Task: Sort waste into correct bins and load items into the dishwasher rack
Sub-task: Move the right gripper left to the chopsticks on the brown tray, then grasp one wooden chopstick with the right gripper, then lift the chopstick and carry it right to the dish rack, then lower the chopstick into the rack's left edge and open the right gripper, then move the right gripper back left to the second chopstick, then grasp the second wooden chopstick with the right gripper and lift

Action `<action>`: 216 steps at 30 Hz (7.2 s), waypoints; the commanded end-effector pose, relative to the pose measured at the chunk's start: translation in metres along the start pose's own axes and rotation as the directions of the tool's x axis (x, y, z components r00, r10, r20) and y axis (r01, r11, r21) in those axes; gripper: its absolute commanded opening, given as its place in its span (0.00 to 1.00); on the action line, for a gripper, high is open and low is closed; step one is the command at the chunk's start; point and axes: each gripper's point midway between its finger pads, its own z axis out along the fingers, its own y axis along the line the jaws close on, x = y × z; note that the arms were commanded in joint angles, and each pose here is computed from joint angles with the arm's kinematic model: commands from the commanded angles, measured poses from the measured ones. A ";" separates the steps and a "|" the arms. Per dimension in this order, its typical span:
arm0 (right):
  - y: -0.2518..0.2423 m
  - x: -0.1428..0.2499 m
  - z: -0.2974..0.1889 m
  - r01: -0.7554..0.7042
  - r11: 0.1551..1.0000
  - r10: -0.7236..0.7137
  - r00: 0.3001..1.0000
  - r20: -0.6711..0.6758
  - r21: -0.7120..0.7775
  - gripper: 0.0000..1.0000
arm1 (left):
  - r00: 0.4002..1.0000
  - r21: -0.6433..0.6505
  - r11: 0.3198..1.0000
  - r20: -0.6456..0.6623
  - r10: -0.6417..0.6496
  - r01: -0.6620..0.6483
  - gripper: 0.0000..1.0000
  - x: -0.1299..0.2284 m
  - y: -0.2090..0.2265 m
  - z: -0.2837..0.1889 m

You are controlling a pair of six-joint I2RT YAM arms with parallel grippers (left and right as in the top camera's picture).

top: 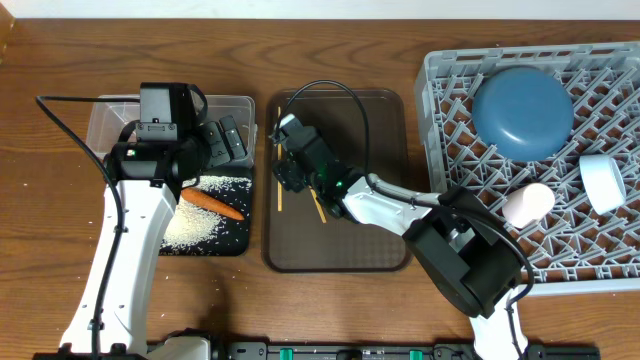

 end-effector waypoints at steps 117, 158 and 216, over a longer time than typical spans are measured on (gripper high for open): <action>-0.274 0.082 -0.158 -0.372 0.803 0.522 0.817 -0.246 0.466 0.01 | 1.000 -0.011 1.000 -0.010 0.002 -0.002 0.98 0.003 0.003 0.003; -0.072 -0.101 -0.107 -0.416 0.908 0.418 0.904 0.088 -0.045 0.43 | 1.000 -0.010 1.000 -0.010 0.002 -0.002 0.98 0.002 0.003 0.003; 0.024 0.028 0.014 -0.293 0.940 0.307 0.950 -0.062 0.173 0.35 | 1.000 -0.010 1.000 -0.010 0.002 -0.002 0.98 0.002 0.003 0.003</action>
